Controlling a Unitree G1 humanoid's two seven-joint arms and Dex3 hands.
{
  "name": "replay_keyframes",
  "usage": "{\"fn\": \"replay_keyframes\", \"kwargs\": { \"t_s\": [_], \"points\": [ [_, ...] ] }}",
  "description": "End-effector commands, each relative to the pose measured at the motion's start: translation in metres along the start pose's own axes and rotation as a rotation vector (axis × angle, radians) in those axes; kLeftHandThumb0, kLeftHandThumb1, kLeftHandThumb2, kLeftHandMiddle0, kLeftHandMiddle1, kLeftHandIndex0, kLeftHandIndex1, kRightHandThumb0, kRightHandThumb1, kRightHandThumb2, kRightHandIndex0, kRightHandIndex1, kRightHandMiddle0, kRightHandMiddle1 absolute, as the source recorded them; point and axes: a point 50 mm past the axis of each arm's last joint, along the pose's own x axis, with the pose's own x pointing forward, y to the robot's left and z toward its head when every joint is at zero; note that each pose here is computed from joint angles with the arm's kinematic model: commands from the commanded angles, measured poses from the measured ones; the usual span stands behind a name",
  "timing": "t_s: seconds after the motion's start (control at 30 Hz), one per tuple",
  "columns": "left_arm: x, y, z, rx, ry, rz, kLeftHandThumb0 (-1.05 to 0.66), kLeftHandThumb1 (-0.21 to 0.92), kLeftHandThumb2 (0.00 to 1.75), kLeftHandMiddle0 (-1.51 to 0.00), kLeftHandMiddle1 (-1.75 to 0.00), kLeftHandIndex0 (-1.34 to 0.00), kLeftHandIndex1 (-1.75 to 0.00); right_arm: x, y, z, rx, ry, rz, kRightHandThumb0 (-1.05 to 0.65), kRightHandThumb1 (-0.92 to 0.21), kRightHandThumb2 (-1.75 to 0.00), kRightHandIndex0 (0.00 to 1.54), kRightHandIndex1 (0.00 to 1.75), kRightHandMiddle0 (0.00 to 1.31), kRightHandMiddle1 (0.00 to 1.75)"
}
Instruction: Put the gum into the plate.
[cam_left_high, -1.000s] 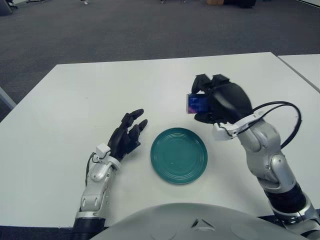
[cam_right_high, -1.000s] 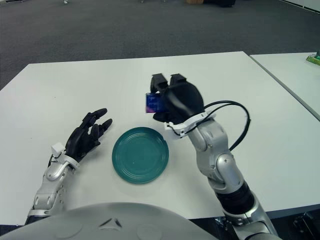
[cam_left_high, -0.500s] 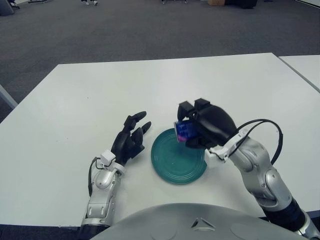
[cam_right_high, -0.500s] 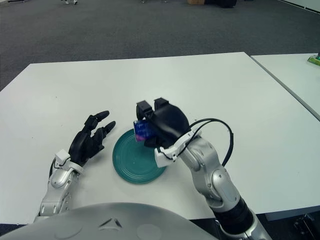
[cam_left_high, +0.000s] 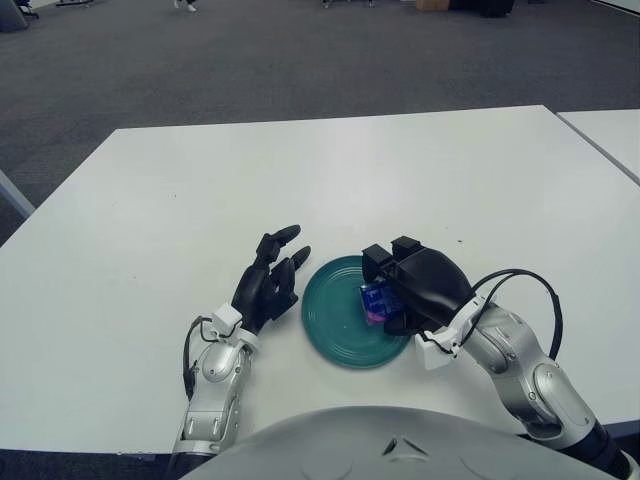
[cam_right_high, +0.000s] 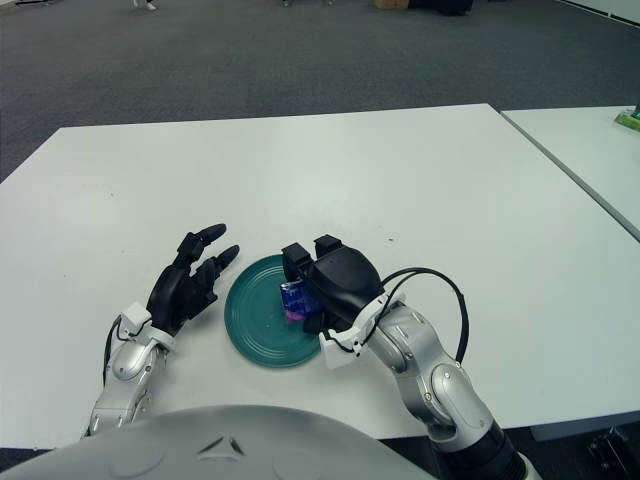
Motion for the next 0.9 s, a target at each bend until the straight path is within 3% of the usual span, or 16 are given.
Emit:
{"fn": "replay_keyframes", "kwargs": {
  "t_s": [0.0,0.03,0.1,0.13,0.27,0.47,0.87],
  "points": [
    [0.004,0.016,-0.019,0.002,0.060,0.065,-0.75,0.92,0.81,-0.37,-0.02,-0.01,-0.68,-0.002,-0.003,-0.004,-0.045,0.006,0.001,-0.72,-0.90,-0.68,0.32,0.74,0.05,1.06],
    [0.005,0.017,-0.023,-0.008,0.063,0.064,-0.78,0.92,0.81,-0.33,-0.01,0.00,-0.65,-0.003,-0.002,-0.004,-0.046,0.004,0.009,-0.81,-0.91,-0.73,0.31,0.50,0.03,0.88],
    [0.006,0.015,-0.023,-0.030,0.047,0.058,-0.81,0.92,0.82,-0.28,-0.01,0.00,-0.63,-0.003,-0.001,-0.005,-0.042,0.002,0.021,-0.89,-0.91,-0.77,0.28,0.28,0.02,0.69],
    [0.008,0.010,-0.021,-0.053,0.011,0.046,-0.84,0.92,0.83,-0.24,0.00,0.00,-0.60,-0.003,-0.001,-0.004,0.012,-0.006,0.037,-0.97,-0.92,-0.82,0.26,0.08,0.00,0.50],
    [0.011,0.001,-0.018,-0.077,-0.057,0.026,-0.97,0.92,0.82,-0.17,0.00,0.00,-0.53,-0.003,-0.002,-0.004,0.123,-0.028,0.057,-1.03,-0.92,-0.86,0.06,0.02,0.00,0.18],
    [0.012,-0.002,-0.019,-0.065,-0.075,0.021,-1.04,0.92,0.80,-0.13,0.00,0.00,-0.45,-0.004,-0.003,-0.005,0.144,-0.050,0.041,-1.05,-0.92,-0.85,0.01,0.00,0.00,0.02],
    [0.016,-0.009,-0.017,-0.119,-0.064,0.060,-1.05,0.92,0.69,-0.12,0.00,0.00,-0.40,-0.004,-0.008,-0.008,0.146,-0.044,-0.033,-1.05,-0.92,-0.76,0.00,0.00,0.00,0.00]
  ]
}}
